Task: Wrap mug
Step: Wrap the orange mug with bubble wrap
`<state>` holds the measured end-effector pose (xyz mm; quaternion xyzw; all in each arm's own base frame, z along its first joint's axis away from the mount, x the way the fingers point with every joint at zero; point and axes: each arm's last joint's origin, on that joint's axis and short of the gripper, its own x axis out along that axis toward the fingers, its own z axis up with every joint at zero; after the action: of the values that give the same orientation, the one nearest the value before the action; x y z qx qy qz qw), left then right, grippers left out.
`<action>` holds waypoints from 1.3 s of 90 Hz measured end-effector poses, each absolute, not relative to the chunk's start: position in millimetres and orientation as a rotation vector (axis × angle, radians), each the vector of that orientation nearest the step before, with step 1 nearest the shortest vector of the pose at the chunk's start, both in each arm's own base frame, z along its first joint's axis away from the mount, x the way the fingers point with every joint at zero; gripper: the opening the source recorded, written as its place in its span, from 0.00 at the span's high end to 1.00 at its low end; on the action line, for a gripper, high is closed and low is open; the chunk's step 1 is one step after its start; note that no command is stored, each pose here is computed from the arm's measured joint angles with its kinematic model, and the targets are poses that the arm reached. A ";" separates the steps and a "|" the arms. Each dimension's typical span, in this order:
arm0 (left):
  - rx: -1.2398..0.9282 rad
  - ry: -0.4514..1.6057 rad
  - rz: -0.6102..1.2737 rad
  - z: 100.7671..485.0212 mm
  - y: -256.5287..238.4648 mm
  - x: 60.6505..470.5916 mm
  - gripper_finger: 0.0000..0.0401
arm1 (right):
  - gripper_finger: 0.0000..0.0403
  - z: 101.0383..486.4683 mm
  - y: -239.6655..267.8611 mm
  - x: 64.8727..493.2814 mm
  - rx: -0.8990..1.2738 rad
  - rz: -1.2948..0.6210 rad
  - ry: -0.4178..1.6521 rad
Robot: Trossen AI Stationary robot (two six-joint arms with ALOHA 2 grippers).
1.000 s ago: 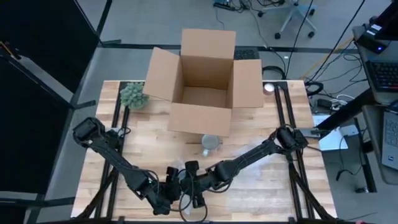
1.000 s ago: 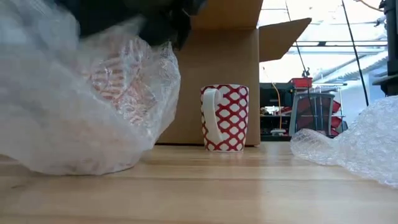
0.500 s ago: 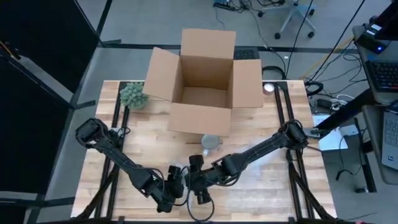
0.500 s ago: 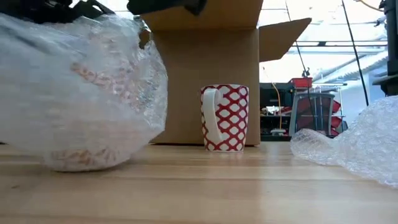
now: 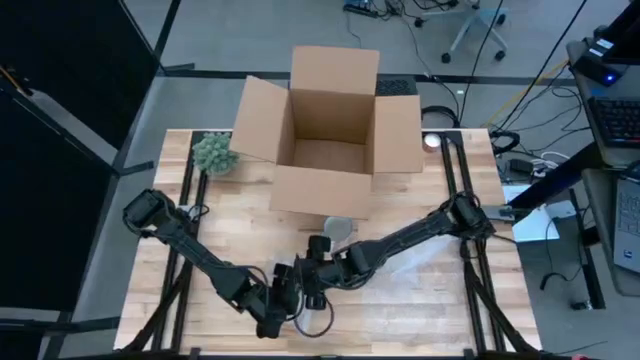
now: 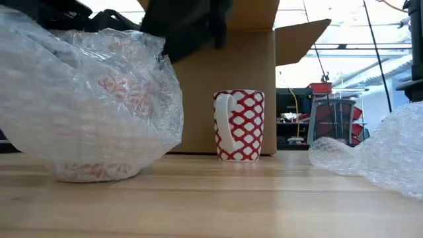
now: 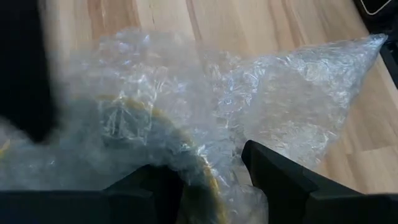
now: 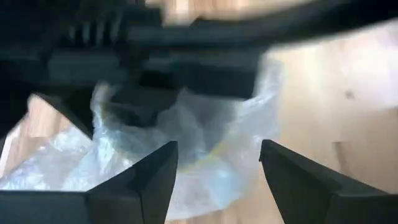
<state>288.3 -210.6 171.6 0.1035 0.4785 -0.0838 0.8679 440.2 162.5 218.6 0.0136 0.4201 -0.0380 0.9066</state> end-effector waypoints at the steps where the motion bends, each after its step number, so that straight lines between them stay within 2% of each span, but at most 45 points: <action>1: 0.216 1.001 -0.175 171.5 -210.5 288.4 0.60 | 0.46 217.5 162.6 440.5 0.031 -0.081 0.869; 43: 0.233 0.995 -0.192 171.1 -210.9 288.7 0.60 | 0.46 187.2 160.6 454.3 0.040 -0.090 0.885; 75: 0.227 0.989 -0.202 172.1 -211.9 289.4 0.60 | 0.46 254.4 172.6 408.0 -0.136 0.032 0.918; 86: 0.226 0.988 -0.202 172.1 -211.7 289.6 0.60 | 0.46 260.6 181.7 395.8 -0.163 0.053 0.945; 102: 0.227 0.989 -0.202 172.1 -211.8 289.5 0.60 | 0.46 235.6 224.1 396.6 -0.325 0.156 0.879; 117: 0.228 0.989 -0.202 172.0 -211.8 289.3 0.60 | 0.46 210.0 236.4 411.7 -0.511 0.114 0.785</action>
<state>289.3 -211.8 172.0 0.1088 0.4728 -0.0964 0.8691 411.7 236.4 210.0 -0.2463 0.3779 0.0551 0.8908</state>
